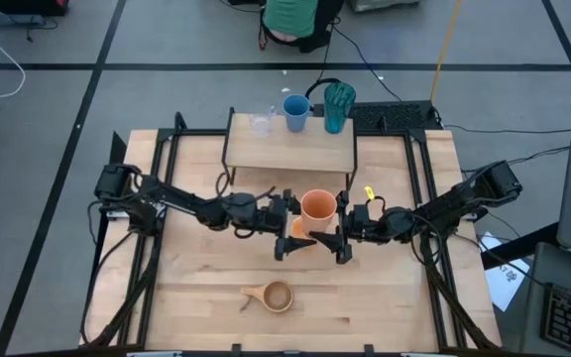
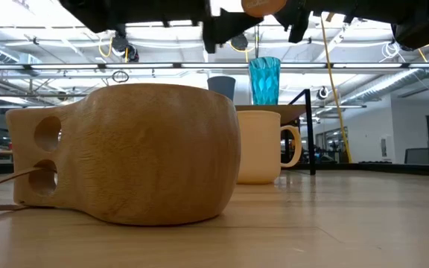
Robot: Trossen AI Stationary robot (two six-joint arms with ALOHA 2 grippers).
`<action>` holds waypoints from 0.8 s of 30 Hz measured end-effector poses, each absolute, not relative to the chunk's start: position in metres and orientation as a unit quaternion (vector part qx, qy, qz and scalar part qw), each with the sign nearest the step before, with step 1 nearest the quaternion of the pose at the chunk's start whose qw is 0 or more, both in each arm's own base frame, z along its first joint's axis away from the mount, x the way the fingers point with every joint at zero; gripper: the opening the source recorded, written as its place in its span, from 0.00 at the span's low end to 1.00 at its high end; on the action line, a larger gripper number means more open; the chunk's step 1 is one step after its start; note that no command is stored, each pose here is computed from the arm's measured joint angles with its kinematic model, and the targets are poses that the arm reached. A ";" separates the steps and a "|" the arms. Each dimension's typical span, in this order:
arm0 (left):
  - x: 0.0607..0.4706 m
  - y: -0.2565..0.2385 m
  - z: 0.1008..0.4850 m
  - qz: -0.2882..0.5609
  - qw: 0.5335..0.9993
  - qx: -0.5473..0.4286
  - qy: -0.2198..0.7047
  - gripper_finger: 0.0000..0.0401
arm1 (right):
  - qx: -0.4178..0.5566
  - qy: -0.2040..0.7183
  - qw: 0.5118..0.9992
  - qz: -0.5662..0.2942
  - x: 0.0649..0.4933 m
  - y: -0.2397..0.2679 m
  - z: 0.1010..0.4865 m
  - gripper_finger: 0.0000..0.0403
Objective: Stack small to large cups/mugs on shelf
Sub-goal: Put the orange cup on the shelf
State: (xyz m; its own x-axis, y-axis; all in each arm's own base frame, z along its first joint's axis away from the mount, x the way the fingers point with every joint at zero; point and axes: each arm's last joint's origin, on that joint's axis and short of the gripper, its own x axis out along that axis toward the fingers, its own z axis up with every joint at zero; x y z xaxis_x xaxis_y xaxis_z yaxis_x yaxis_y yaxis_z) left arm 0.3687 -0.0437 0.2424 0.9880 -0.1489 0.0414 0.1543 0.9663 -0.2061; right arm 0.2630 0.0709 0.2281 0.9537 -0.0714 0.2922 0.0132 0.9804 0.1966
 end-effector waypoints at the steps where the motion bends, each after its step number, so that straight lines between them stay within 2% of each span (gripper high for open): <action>1: 0.373 -0.042 0.242 -0.079 0.991 -0.105 -0.012 0.99 | 0.097 -0.151 0.984 -0.021 0.263 0.071 0.228 0.72; 8: 0.387 -0.038 0.241 -0.075 0.992 -0.106 0.000 0.96 | 0.095 -0.150 0.984 -0.011 0.263 0.071 0.228 0.72; 18: 0.386 -0.041 0.241 -0.090 0.991 -0.100 0.004 0.71 | 0.094 -0.139 0.986 -0.011 0.264 0.072 0.226 0.72; 24: 0.386 -0.041 0.241 -0.090 0.991 -0.094 0.003 0.71 | 0.091 -0.137 0.986 -0.011 0.264 0.072 0.226 0.72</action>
